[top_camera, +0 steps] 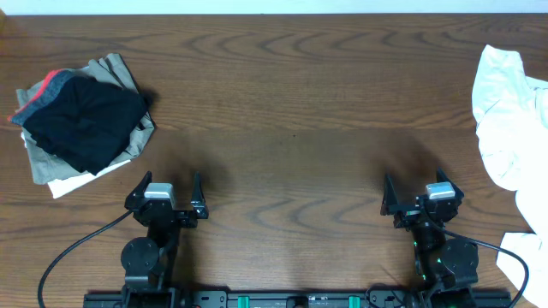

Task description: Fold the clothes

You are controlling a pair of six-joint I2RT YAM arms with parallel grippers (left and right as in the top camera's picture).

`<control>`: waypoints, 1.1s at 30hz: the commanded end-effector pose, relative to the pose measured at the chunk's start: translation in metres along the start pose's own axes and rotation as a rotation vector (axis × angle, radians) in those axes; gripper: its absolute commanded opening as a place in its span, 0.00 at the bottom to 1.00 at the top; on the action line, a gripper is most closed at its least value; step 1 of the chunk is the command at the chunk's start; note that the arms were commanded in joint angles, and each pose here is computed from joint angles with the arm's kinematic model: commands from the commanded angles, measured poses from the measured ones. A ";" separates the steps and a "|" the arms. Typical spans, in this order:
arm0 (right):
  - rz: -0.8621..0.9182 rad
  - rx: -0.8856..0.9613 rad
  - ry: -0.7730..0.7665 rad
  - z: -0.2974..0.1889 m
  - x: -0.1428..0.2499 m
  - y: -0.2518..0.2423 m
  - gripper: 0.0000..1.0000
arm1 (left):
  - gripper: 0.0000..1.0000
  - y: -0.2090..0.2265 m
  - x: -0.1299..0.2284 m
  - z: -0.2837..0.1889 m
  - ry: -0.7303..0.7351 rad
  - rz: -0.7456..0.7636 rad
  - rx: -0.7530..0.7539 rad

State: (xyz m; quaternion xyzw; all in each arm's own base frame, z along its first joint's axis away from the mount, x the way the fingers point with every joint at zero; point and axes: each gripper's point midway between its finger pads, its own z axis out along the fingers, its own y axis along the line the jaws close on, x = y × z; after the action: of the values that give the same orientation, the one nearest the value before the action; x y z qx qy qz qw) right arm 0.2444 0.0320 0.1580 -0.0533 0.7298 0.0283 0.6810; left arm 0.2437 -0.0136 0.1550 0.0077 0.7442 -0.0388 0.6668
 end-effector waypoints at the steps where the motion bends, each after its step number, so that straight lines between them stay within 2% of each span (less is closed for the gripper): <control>1: -0.010 0.005 0.001 0.000 0.001 -0.002 0.99 | 0.98 0.003 0.015 0.002 0.035 0.004 -0.011; 17: -0.009 -0.010 0.004 0.000 0.001 0.001 0.99 | 0.98 0.003 0.015 0.002 0.035 0.004 -0.011; 22: 0.064 -0.010 0.011 0.000 0.003 0.001 0.99 | 0.98 0.003 0.015 0.002 0.035 0.002 -0.011; 25: 0.082 -0.005 0.034 -0.001 0.004 0.000 0.99 | 0.98 0.001 0.014 0.002 0.035 -0.119 -0.003; 27: 0.080 0.022 0.066 -0.003 0.004 -0.004 0.99 | 0.98 -0.009 0.011 0.000 0.039 -0.178 0.052; 30: 0.072 0.078 0.133 -0.009 0.003 -0.014 0.99 | 0.98 -0.023 0.000 -0.004 0.045 -0.240 0.133; 33: 0.064 0.111 0.196 -0.014 -0.004 -0.020 0.99 | 0.98 -0.028 -0.009 -0.008 0.076 -0.283 0.151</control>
State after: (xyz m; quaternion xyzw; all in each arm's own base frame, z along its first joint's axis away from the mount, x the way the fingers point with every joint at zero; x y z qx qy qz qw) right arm 0.2338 0.0237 0.1402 -0.0243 0.7973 0.0259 0.6026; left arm 0.2391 -0.0298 0.1509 -0.0355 0.7599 -0.1366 0.6345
